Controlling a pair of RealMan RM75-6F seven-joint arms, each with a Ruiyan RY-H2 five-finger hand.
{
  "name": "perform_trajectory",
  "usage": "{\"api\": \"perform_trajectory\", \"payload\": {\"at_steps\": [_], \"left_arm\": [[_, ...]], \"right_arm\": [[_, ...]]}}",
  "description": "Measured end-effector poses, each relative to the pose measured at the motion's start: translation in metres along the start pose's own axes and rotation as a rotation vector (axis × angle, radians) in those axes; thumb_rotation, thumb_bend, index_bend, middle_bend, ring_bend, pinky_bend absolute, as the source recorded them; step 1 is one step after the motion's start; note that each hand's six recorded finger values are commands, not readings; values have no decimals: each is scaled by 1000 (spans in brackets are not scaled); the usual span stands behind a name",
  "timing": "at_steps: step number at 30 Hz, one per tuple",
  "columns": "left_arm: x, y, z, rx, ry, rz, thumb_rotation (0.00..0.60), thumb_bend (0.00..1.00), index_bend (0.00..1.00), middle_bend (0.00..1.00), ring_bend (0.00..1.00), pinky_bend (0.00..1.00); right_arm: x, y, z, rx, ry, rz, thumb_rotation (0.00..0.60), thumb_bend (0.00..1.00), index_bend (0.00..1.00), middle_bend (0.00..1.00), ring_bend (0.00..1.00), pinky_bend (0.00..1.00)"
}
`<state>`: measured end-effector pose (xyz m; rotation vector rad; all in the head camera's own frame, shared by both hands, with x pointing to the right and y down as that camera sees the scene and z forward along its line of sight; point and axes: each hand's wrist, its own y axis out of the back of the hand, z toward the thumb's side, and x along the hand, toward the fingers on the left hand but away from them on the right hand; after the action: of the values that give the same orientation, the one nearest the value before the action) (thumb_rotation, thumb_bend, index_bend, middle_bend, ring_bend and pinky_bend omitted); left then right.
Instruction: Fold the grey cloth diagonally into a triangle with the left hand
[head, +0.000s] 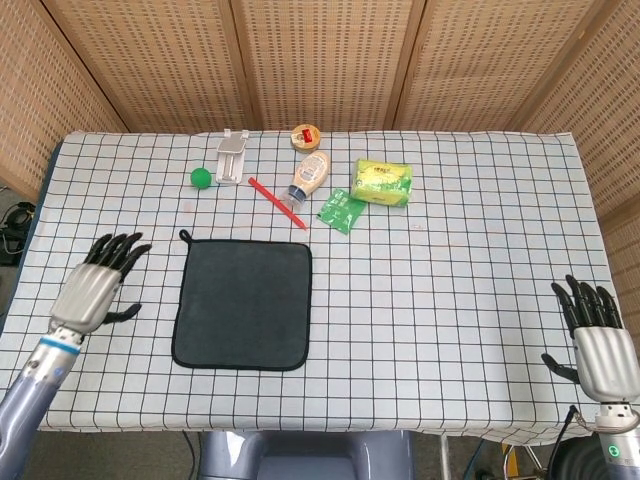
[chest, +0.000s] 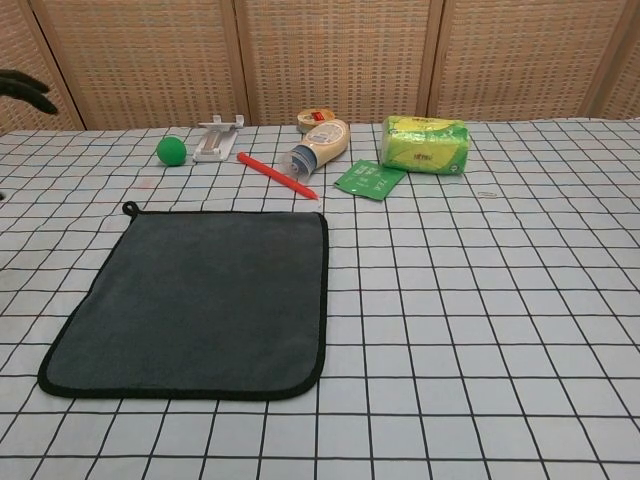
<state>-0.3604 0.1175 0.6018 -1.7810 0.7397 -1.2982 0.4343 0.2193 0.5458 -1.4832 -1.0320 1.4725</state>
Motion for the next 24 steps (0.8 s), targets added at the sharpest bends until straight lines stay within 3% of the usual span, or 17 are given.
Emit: {"api": "perform_trajectory", "payload": {"at_steps": [5, 11, 17, 24], "left_arm": [[85, -1, 54, 32, -117, -59, 600, 465, 346, 0, 0, 0], [154, -19, 92, 73, -141, -115, 600, 472, 349, 0, 0, 0], [189, -47, 129, 100, -174, -182, 600, 471, 349, 0, 0, 0], [209, -65, 159, 119, -205, -201, 600, 473, 375, 0, 0, 0]], "right_arm": [[-4, 1, -7, 10, -32, -2, 600, 0, 89, 0, 0, 0], [-7, 0, -14, 18, -62, 3, 600, 0, 96, 0, 0, 0], [-10, 1, -18, 18, -76, -3, 600, 0, 102, 0, 0, 0], [-12, 0, -21, 13, -79, -8, 600, 0, 88, 0, 0, 0]]}}
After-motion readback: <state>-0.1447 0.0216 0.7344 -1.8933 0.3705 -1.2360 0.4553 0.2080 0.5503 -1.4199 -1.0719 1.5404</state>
